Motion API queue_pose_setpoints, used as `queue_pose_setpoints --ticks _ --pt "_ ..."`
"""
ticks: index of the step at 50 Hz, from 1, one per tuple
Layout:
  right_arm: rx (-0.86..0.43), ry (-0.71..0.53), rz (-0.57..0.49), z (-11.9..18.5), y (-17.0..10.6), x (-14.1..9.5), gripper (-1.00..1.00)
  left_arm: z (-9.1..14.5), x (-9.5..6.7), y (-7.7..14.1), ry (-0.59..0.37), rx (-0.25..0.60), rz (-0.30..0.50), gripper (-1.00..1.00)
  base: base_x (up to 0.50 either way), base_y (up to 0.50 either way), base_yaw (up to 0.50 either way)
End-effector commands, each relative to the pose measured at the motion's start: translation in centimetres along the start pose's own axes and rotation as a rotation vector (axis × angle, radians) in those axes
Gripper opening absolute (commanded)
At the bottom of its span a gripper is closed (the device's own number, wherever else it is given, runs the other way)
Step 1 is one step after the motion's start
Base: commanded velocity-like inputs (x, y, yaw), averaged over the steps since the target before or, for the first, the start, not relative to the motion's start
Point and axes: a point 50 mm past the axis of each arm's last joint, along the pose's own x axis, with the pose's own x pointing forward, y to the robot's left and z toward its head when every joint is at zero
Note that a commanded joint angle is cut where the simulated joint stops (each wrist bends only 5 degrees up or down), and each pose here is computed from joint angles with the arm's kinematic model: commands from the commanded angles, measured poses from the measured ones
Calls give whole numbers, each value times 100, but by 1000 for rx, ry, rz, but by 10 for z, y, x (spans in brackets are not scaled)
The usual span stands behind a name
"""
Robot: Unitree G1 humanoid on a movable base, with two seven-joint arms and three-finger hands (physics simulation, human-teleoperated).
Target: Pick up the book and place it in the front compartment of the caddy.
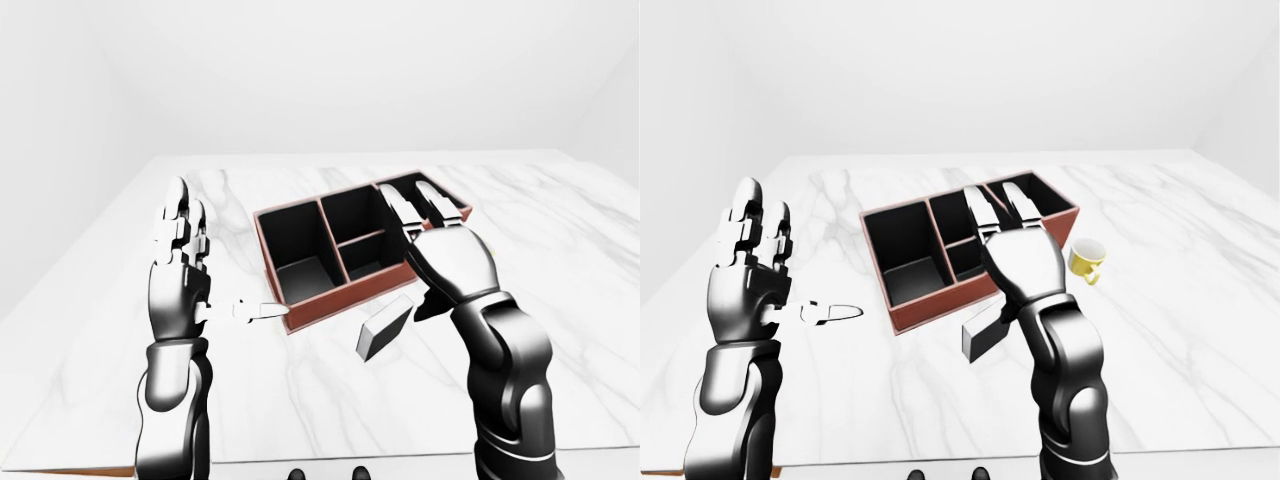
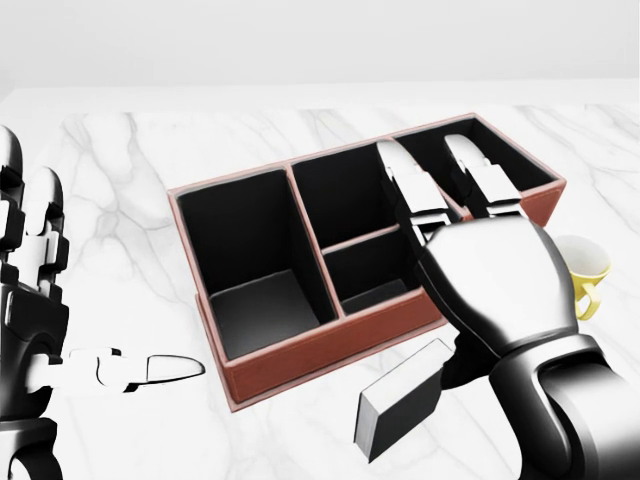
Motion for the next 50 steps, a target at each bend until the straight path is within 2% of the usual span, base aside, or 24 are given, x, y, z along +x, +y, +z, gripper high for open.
queue_pose_setpoints --ticks 1,16,31,35,40,50 --pt "-3 6 8 -1 -2 -3 100 0 0 0 0 1 0 100 15 0 0" --pt "-2 3 12 -1 1 -2 100 -1 -1 -1 8 3 -3 100 16 0 0" --pt "-38 -78 44 8 2 -7 100 -5 -3 1 28 0 3 100 0 0 0" --pt "-46 -63 58 5 5 -11 100 -6 -3 1 33 0 4 100 0 0 0" --pt "-31 -47 139 0 21 -25 100 -8 -3 1 40 0 5 100 0 0 0" --pt "17 -36 274 5 51 -34 100 -8 -3 -1 40 2 0 100 0 0 0"
